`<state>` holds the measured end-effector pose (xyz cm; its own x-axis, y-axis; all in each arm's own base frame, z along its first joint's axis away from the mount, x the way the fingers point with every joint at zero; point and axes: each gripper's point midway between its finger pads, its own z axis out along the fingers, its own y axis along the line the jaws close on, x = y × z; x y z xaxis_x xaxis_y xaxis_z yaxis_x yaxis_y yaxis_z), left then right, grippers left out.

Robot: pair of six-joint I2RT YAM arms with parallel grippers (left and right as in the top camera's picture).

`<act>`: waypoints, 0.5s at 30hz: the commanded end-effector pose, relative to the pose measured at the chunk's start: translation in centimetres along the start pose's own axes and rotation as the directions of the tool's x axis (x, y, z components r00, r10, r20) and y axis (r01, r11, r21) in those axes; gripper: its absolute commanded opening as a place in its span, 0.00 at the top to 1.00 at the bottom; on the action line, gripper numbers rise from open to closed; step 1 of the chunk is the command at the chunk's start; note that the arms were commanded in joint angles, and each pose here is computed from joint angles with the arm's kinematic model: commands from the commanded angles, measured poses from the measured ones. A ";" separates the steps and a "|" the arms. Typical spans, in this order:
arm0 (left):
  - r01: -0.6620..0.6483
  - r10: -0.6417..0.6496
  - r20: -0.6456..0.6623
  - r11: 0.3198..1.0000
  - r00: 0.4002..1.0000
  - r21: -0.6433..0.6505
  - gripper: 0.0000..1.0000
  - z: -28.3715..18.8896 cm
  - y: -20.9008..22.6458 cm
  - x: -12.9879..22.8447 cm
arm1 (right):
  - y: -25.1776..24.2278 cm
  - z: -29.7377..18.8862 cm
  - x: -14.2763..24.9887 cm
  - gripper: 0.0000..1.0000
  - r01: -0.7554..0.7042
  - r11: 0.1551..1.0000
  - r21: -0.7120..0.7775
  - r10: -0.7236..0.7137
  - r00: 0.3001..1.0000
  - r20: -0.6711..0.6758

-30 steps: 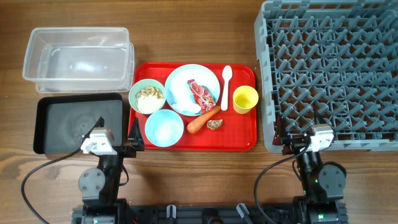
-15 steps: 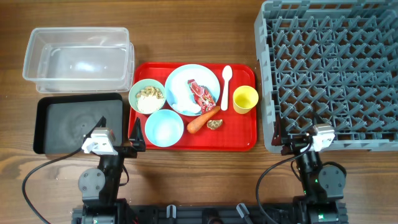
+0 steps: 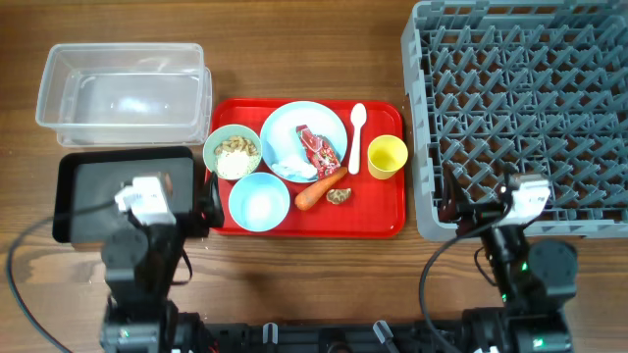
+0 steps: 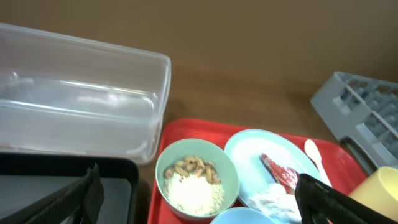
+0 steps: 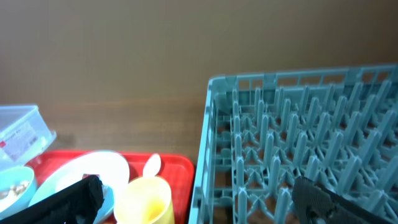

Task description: Sort waste into correct bins and load items into the dishwasher rack

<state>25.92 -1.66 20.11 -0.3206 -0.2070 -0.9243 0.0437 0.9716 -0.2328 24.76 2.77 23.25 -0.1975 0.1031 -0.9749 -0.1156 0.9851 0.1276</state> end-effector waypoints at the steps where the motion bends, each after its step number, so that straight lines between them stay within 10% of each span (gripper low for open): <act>1: 0.003 0.001 -0.091 0.999 0.996 0.047 0.00 1.1 -1.6 -3.0 | 0.4 0.7 -1.3 0.00 -0.030 1.000 -0.003 0.029 0.994 -0.102; 15: 0.052 0.036 -0.667 0.992 0.744 0.111 0.00 4.3 -7.3 -0.1 | -0.1 3.0 1.5 0.00 -0.053 0.997 0.064 0.078 0.862 -0.501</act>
<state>29.71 -8.10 20.32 -0.8524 -0.0686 -0.5184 0.0948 0.9547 -0.2822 27.16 2.90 20.78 -0.6572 0.0832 -0.7491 -0.0416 0.9884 0.1463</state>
